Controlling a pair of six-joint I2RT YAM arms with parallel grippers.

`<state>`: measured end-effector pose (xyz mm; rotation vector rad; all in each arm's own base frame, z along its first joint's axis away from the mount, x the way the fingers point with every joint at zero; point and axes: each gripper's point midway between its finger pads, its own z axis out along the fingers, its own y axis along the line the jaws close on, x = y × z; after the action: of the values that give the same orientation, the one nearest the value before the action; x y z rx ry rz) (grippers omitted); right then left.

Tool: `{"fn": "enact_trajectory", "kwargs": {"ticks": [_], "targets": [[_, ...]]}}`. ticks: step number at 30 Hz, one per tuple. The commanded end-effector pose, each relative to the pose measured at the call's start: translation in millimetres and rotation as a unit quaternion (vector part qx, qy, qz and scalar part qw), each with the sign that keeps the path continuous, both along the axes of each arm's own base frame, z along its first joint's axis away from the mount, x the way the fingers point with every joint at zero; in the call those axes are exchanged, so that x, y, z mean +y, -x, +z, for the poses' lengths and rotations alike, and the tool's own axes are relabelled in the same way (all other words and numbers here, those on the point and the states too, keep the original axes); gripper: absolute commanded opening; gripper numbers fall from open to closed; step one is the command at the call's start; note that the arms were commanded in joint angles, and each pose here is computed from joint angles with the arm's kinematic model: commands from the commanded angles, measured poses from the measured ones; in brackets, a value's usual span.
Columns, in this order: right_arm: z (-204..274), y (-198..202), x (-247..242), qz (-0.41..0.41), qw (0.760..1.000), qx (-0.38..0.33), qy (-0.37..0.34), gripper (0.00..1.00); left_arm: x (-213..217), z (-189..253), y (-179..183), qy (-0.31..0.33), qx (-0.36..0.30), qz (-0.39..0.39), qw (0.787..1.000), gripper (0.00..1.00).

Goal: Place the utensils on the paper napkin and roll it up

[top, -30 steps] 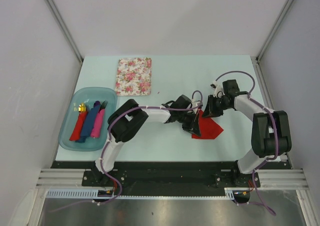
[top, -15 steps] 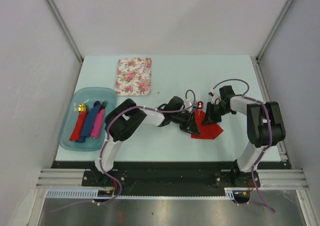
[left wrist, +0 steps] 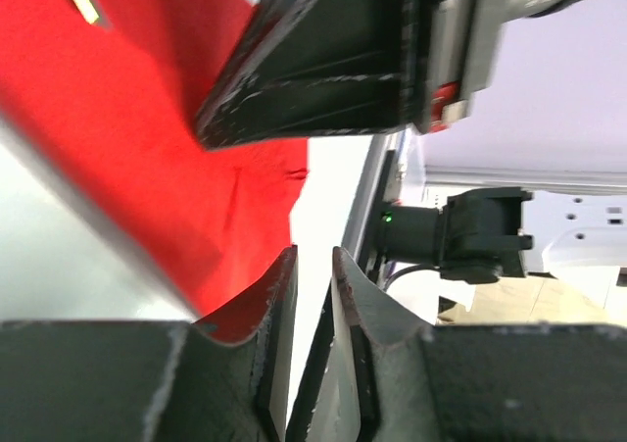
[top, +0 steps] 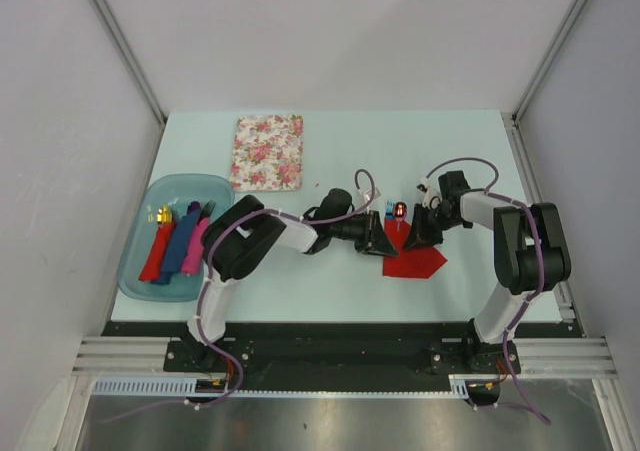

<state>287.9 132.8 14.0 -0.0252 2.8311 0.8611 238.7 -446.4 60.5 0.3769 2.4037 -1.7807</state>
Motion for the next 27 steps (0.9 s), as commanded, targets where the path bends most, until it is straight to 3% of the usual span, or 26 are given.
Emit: {"fn": "enact_trajectory", "kwargs": {"ticks": [1, 7, 18, 21, 27], "targets": [[-14, 0, -7, 0.004, 1.000, 0.001, 0.030, 0.06, -12, 19, -4, 0.051, -0.010, -0.005, 0.999, 0.24], [-12, 0, -6, 0.004, 1.000, -0.001, 0.027, 0.06, -15, 5, -8, 0.036, 0.001, 0.002, 0.999, 0.22], [-4, -2, -4, 0.007, 1.000, -0.011, 0.022, 0.08, -6, -53, -10, -0.065, 0.039, 0.016, 0.997, 0.15], [-3, -2, -4, 0.009, 1.000, -0.015, 0.023, 0.08, -6, -50, -9, -0.060, 0.036, 0.014, 0.997, 0.14], [-8, 0, -5, 0.011, 0.999, -0.012, 0.029, 0.08, -20, -7, -12, 0.007, -0.001, 0.004, 1.000, 0.15]]}}
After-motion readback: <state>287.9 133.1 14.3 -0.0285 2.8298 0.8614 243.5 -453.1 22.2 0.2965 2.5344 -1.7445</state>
